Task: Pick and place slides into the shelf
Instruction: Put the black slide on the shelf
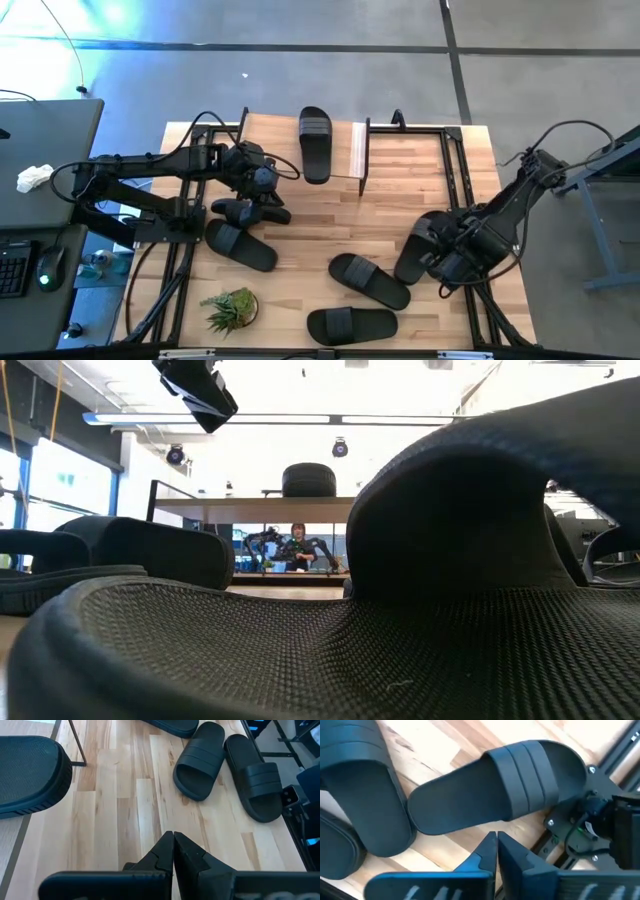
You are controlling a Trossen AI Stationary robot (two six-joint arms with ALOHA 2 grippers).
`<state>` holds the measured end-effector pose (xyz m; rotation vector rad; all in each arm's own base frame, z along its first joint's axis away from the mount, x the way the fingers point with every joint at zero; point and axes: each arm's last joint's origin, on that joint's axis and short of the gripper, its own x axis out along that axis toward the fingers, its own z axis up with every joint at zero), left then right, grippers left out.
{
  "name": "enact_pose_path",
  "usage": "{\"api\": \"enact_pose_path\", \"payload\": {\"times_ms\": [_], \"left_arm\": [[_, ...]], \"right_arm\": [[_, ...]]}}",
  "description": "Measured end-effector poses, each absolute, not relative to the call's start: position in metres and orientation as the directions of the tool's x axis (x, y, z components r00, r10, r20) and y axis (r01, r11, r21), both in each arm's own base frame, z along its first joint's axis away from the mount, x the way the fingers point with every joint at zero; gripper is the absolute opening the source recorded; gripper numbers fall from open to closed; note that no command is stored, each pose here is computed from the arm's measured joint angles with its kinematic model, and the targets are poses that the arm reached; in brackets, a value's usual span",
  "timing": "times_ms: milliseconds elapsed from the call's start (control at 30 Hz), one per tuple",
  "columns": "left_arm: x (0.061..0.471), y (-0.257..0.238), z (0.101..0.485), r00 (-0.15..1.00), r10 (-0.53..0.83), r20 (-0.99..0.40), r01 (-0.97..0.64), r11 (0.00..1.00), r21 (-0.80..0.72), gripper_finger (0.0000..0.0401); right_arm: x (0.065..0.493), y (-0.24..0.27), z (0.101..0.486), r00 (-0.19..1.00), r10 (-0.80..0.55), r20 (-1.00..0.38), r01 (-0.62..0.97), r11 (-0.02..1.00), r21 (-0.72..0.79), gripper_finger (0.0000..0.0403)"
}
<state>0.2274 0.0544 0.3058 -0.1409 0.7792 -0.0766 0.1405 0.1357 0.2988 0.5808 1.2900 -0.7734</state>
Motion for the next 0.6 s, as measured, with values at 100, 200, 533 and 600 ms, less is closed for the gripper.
{"api": "enact_pose_path", "payload": {"times_ms": [100,200,533,600], "left_arm": [[0.227,0.055,0.306,0.709,-0.12,-0.694,0.016,0.988,-0.155,0.0001],[0.227,0.055,0.306,0.709,-0.12,-0.695,0.016,0.988,-0.155,0.0001],[0.227,0.055,0.306,0.709,-0.119,-0.695,0.015,0.988,-0.154,0.0001],[0.227,0.055,0.306,0.709,-0.115,-0.696,0.012,0.988,-0.151,0.0001]], "right_arm": [[0.14,0.139,0.294,0.13,-0.192,-0.973,0.76,0.649,-0.027,0.0049],[0.138,0.141,0.286,0.15,-0.211,-0.966,0.735,0.677,-0.033,0.0099],[0.134,0.142,0.236,0.033,-0.32,-0.947,0.615,0.753,-0.233,0.0165],[0.135,0.142,0.229,-0.005,-0.357,-0.934,0.604,0.743,-0.288,0.0165]]}}
